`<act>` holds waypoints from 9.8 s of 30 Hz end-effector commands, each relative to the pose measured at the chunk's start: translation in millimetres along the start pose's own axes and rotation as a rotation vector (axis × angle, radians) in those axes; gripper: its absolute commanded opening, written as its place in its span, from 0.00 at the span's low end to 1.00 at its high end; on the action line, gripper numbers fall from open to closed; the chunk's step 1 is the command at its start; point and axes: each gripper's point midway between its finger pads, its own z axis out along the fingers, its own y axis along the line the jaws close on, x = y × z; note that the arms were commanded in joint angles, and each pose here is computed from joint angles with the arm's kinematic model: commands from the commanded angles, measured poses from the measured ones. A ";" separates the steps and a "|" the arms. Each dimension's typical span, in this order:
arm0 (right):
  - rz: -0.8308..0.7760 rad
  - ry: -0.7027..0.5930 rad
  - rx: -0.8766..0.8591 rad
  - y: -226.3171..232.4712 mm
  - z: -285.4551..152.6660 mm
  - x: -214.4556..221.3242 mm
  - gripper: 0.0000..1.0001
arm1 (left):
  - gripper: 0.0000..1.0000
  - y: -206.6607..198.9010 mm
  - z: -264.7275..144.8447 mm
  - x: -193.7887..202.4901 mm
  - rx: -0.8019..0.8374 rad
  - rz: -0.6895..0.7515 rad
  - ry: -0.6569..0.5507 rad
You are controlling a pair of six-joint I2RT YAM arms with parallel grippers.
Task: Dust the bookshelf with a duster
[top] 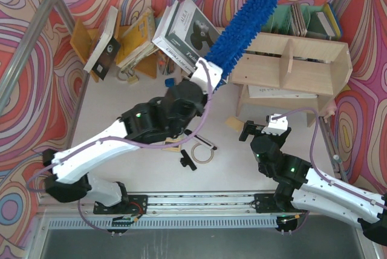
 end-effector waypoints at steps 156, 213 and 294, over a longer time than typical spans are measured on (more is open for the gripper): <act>0.334 -0.078 0.290 -96.2 -33.3 -16.6 0.99 | 0.00 -136.4 85.7 3.7 0.258 0.201 0.217; 0.357 -0.100 0.277 -96.2 -31.9 -15.7 0.99 | 0.00 -140.9 61.2 -5.7 0.291 0.267 0.129; 0.306 -0.097 0.295 -91.8 -28.0 -13.0 0.99 | 0.00 141.6 -115.0 100.7 -0.291 -0.291 0.417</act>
